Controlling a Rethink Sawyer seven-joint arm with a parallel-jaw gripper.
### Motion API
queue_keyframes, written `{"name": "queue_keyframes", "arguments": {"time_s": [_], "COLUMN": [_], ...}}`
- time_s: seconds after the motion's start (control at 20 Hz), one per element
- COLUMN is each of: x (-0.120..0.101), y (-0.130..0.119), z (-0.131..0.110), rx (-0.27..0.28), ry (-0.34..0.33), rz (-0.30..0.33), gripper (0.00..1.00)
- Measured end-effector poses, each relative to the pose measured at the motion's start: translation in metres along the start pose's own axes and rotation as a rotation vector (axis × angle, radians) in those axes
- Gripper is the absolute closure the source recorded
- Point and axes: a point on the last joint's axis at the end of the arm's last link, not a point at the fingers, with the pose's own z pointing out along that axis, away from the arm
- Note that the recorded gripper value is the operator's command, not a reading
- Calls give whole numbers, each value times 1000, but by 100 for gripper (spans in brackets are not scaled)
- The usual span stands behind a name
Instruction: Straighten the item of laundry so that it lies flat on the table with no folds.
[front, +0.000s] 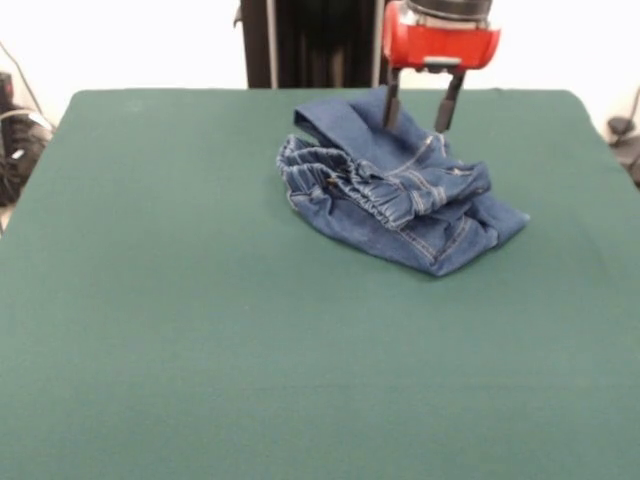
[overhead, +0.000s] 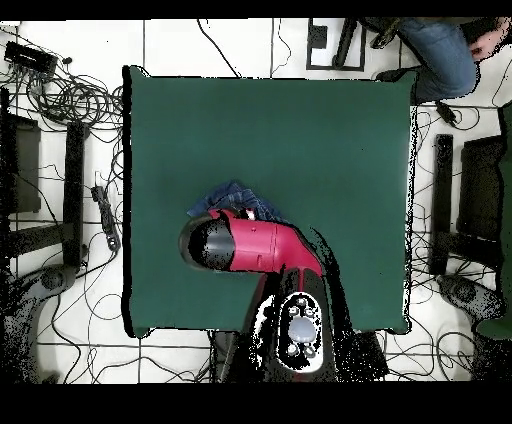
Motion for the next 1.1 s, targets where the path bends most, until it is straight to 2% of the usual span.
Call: {"name": "queue_keyframes", "arguments": {"time_s": [0.2, 0.7, 0.85, 1.1], "x": [-5, 2, 5, 4], "y": [-1, -3, -10, -28], "z": [9, 64, 76, 81], "rx": [4, 18, 16, 17], "ry": [-6, -18, -1, 2], "rz": [-2, -22, -11, 14], "gripper": [0, 0, 0, 0]}}
